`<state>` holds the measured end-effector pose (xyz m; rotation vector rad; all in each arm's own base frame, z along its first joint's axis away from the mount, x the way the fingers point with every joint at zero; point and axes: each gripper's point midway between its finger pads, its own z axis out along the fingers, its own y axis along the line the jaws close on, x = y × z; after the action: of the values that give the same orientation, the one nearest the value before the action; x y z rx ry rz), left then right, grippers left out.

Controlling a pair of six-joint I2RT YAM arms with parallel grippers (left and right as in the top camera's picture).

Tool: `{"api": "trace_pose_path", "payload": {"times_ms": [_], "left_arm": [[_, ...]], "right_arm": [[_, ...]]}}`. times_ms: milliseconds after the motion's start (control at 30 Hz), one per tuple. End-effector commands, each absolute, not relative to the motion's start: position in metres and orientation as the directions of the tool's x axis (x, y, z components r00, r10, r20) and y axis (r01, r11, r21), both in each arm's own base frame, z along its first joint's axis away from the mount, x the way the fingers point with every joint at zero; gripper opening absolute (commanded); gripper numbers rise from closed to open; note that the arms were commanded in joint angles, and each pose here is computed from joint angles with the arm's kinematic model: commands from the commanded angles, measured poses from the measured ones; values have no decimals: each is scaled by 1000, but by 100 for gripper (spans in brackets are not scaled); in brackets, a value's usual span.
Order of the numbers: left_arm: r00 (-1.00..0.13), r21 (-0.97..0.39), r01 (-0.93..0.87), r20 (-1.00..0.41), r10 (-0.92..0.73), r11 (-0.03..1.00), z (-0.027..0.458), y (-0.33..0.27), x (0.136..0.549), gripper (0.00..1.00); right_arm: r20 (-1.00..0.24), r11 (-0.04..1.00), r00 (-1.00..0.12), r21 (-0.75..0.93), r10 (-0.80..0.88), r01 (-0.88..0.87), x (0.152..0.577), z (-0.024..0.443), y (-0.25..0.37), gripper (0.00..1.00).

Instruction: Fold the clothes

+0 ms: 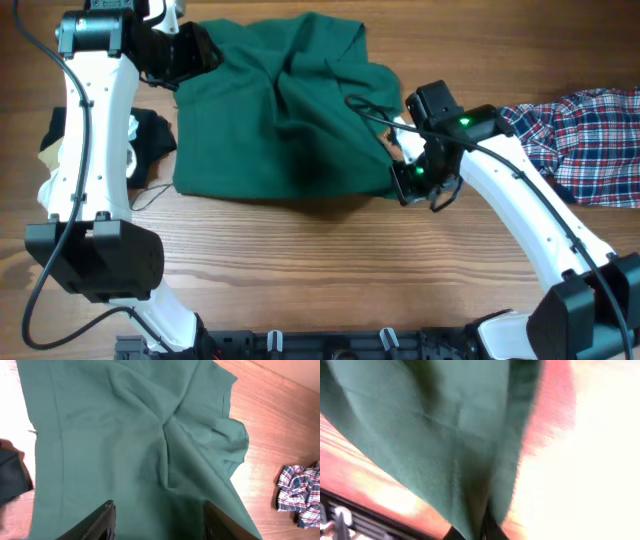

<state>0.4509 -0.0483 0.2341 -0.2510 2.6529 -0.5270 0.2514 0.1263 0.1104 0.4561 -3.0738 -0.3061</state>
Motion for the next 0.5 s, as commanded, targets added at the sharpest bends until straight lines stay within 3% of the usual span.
{"api": "trace_pose_path", "payload": {"times_ms": [0,167,300,400,467], "left_arm": [[-886,-400,-56,-402,-230,915,246,-51,449,57],[-886,-398,-53,-404,-227,916,246,-51,450,61],[-886,-379,-43,-414,-211,924,246,-49,450,62],[-886,-377,-37,-416,-204,926,246,-49,450,63],[-886,-377,-37,-415,-204,926,246,-49,450,64]], "right_arm": [[120,969,-966,120,-231,-216,225,100,107,4],[275,971,-938,175,-209,-165,183,86,106,5],[232,963,-949,213,-213,-164,191,83,115,15],[87,940,-976,296,-201,-168,224,82,138,40],[-101,903,-975,370,-197,-220,265,87,161,65]]}}
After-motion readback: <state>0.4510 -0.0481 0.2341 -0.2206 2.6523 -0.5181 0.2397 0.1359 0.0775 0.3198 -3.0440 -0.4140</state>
